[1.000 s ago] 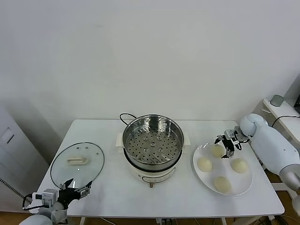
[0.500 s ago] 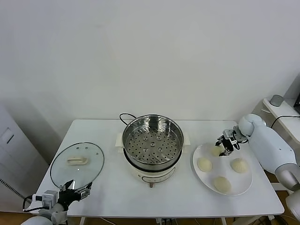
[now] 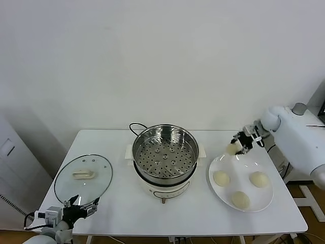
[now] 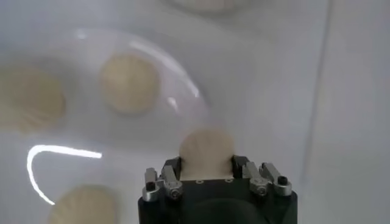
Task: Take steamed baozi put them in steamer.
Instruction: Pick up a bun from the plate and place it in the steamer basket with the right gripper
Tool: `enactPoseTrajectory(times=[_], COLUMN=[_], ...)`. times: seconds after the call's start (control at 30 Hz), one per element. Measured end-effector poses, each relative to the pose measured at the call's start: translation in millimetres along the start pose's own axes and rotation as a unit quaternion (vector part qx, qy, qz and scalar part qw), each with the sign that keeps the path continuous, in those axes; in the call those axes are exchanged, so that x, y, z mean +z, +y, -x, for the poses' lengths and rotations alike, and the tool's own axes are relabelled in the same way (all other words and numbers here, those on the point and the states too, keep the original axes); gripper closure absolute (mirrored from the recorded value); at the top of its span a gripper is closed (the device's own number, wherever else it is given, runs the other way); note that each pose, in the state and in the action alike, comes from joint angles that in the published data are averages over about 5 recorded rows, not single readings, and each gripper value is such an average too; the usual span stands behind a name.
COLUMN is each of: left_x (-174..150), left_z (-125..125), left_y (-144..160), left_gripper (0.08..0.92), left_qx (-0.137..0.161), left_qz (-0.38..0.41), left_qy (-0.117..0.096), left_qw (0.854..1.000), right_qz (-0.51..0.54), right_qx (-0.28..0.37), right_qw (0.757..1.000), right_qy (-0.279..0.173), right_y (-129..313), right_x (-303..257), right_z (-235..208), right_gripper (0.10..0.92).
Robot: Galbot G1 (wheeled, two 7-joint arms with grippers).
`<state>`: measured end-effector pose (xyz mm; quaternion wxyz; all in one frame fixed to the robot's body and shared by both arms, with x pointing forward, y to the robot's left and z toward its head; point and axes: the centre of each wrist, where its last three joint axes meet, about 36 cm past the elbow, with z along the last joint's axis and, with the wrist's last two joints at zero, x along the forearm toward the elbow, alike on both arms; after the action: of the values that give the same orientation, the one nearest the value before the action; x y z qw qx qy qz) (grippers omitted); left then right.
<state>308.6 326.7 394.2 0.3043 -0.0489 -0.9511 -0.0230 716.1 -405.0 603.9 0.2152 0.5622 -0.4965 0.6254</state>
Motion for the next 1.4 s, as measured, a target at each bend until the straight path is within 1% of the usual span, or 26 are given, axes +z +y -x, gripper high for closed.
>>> enactPoseTrajectory(times=[0.13,0.3,0.47,0.63,0.93,1.4], left_x=[0,-2,-3,-5,-6,-6], left_z=[-1,-3,-4,-4,-3,-1], left_y=[-2,-2,-4,-4,-3,-4], left_gripper=[0.177,0.177,0.177,0.177,0.177,0.177], left_qx=[0.000,-0.002,0.001,0.003,0.005,0.011], left_qz=[0.001,0.001,0.002,0.004,0.008,0.000], left_qy=[0.000,-0.004,-0.004,-0.005,-0.003,-0.001], left_qw=[1.000,1.000,1.000,1.000,1.000,1.000], right_qz=[-0.071,-0.162,-0.255,-0.330,-0.415,-0.483], right_qx=[0.013,0.022,0.023,0.020,0.005,-0.016], right_qw=[0.997,0.986,0.965,0.942,0.909,0.875], right_qy=[-0.017,-0.033,-0.048,-0.059,-0.049,-0.025], right_y=[-38,-81,-117,-141,-155,-139], right_x=[-26,-65,-112,-158,-210,-262], right_z=[-23,-44,-49,-43,-26,25], right_gripper=[0.496,0.496,0.496,0.496,0.494,0.496])
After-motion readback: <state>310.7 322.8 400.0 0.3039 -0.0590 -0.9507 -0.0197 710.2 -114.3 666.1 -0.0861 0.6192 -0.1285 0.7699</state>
